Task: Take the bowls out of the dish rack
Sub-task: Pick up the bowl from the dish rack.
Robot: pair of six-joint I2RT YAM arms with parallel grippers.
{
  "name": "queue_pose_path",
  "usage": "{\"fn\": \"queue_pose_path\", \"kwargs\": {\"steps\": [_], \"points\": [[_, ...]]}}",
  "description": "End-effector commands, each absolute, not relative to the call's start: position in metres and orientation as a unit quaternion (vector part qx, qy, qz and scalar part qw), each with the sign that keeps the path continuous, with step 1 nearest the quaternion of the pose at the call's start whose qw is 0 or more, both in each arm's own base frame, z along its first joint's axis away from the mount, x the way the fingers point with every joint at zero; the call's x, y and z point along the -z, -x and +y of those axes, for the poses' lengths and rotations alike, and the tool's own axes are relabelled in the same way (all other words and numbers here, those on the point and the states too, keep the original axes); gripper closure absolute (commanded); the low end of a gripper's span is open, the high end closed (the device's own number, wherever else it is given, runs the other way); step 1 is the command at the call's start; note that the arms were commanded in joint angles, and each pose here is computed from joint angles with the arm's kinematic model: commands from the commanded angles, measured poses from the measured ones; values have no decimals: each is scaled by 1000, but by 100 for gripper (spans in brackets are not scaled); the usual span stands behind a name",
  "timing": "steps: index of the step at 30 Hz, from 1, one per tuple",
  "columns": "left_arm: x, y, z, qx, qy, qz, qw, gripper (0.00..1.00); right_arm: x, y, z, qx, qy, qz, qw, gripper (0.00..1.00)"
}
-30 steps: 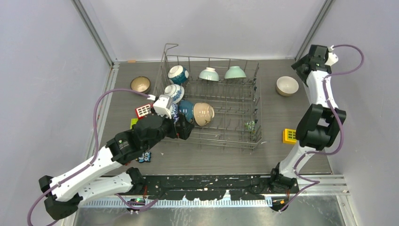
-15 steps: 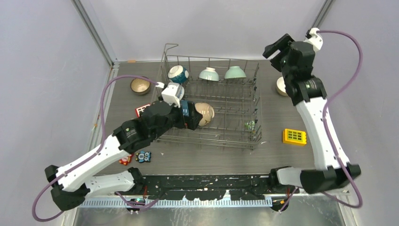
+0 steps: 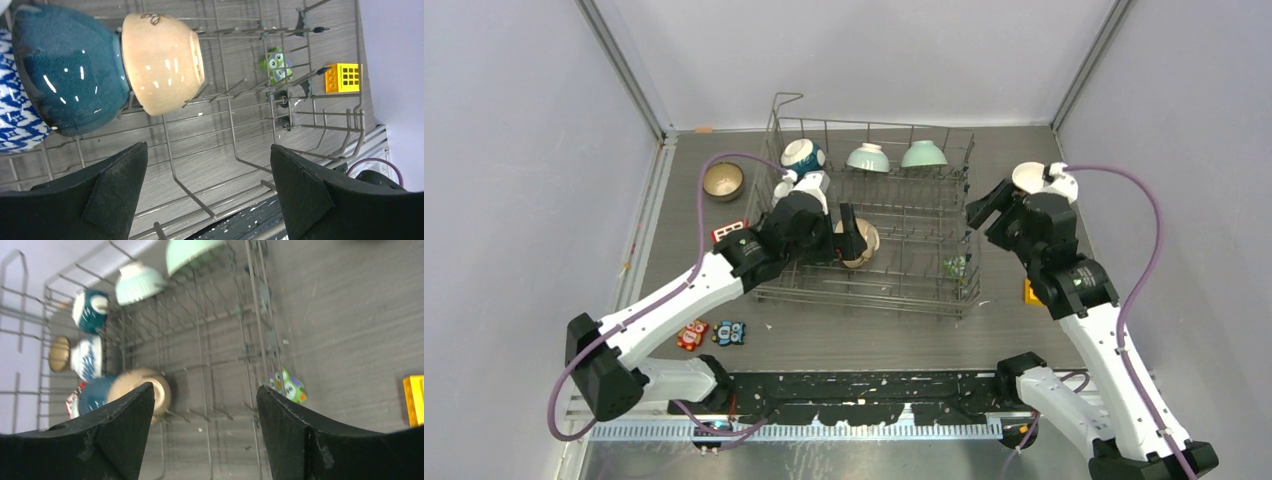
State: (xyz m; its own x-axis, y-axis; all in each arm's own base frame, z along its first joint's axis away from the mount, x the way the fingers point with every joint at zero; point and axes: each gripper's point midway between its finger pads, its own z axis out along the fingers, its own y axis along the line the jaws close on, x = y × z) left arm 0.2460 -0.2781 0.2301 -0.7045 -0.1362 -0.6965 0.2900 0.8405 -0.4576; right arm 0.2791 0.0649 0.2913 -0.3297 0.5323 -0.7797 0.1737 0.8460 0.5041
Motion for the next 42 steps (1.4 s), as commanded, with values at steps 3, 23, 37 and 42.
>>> {"fn": "queue_pose_path", "kwargs": {"steps": [3,23,37,42], "points": [[-220,-255,-290,327,16,880,343,8,-260,-263,81,-206,-197,813,508,21],[-168,-285,-289,307,119,887,324,14,-246,-247,79,-213,-202,814,502,21],[-150,-292,-301,327,120,879,326,20,-242,-248,74,-200,-207,815,504,21],[-147,-293,-303,327,112,879,327,26,-240,-247,73,-196,-206,816,504,21]]}}
